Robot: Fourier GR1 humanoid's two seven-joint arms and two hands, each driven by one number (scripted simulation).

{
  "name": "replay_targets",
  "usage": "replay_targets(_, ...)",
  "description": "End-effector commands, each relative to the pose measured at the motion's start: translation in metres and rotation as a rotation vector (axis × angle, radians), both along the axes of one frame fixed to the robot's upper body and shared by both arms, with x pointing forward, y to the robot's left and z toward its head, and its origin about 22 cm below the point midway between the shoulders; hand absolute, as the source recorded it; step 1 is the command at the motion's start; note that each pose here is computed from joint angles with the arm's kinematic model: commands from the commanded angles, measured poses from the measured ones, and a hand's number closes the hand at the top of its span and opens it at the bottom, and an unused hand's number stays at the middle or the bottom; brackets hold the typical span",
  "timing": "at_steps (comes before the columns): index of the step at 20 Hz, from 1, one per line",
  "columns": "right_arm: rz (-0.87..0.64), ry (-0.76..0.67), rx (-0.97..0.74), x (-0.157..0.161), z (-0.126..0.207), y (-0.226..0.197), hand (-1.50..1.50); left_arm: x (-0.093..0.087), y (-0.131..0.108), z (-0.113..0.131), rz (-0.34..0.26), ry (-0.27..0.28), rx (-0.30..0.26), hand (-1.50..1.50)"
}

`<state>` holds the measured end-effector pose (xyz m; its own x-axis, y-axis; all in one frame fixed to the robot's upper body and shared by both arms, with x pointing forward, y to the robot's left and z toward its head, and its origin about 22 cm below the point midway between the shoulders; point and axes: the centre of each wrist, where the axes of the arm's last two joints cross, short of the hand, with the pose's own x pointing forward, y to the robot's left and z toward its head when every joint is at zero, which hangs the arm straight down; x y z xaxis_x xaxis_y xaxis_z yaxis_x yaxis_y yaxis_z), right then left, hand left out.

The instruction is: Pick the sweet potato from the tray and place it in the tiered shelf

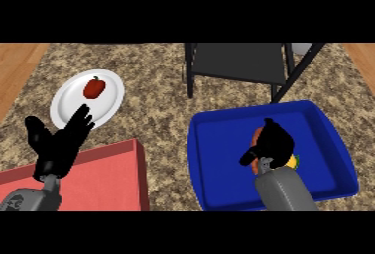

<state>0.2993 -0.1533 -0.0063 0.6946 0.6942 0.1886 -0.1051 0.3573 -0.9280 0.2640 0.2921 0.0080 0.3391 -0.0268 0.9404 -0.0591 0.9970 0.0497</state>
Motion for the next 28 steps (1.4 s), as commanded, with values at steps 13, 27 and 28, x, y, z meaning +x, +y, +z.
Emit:
replay_targets(13, 0.266, -0.051, 0.058, -0.006, 0.004, 0.054, 1.5, -0.011, -0.001, -0.027, 0.014, 0.108, -0.009, 0.0)
replay_targets(27, 0.649, -0.501, 0.277, -0.028, 0.153, 0.157, 1.5, -0.012, -0.002, -0.035, 0.01, 0.128, -0.003, 0.0)
replay_targets(28, 0.619, -0.53, 0.255, -0.022, 0.163, 0.162, 1.5, -0.012, 0.004, -0.034, 0.023, 0.116, -0.003, 0.0)
